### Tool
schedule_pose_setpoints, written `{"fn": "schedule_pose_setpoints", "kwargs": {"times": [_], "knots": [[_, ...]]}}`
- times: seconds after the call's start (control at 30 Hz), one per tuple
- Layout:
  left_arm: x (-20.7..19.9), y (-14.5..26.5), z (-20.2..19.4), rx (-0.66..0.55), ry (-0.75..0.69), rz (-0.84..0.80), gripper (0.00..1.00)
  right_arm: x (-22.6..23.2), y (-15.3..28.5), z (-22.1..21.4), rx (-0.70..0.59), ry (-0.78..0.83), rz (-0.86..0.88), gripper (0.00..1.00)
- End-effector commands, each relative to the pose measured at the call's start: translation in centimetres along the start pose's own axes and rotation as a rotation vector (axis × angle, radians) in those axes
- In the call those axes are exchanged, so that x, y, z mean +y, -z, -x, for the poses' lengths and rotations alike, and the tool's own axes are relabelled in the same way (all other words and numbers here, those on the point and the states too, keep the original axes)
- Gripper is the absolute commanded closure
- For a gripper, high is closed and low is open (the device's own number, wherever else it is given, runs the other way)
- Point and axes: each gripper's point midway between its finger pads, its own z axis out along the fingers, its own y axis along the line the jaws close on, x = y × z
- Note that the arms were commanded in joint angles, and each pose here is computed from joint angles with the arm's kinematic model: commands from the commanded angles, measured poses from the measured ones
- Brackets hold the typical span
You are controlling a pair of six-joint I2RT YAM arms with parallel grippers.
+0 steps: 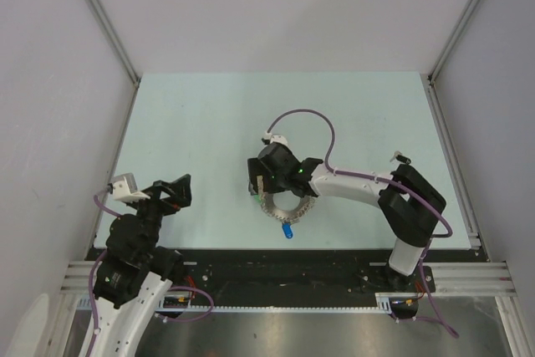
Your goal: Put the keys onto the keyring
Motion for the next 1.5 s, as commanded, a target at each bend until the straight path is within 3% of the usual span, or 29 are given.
{"fn": "schedule_pose_setpoints", "kwargs": {"times": [0.0, 0.07, 0.2, 0.4, 0.5, 0.8, 1.47], "knots": [[-1.6, 1.8, 2.5, -0.111, 0.021, -0.114, 0.00, -3.0, 3.8, 4.3, -0.133, -0.020, -0.154, 0.12], [-2.1, 1.7, 2.1, -0.092, 0.010, -0.144, 0.00, -4.8, 5.2, 3.5, -0.117, 0.007, -0.225, 0.16], [-3.0, 1.5, 1.5, -0.057, -0.022, -0.188, 0.00, -6.8, 6.6, 0.3, -0.068, 0.049, -0.224, 0.36], [-3.7, 1.0, 0.6, -0.004, -0.046, -0.215, 0.00, -9.2, 8.2, -4.5, -0.032, 0.100, -0.099, 0.45], [-3.6, 0.8, 0.4, 0.005, -0.049, -0.211, 0.00, -9.2, 8.6, -4.7, -0.063, 0.102, -0.019, 0.52], [-3.6, 0.4, -0.1, 0.035, -0.058, -0.199, 0.00, -9.9, 7.4, -5.7, -0.099, 0.066, 0.200, 0.57], [-3.7, -0.3, -1.0, 0.074, -0.073, -0.201, 0.00, -10.9, 4.0, -8.6, -0.002, 0.068, 0.241, 0.61]]}}
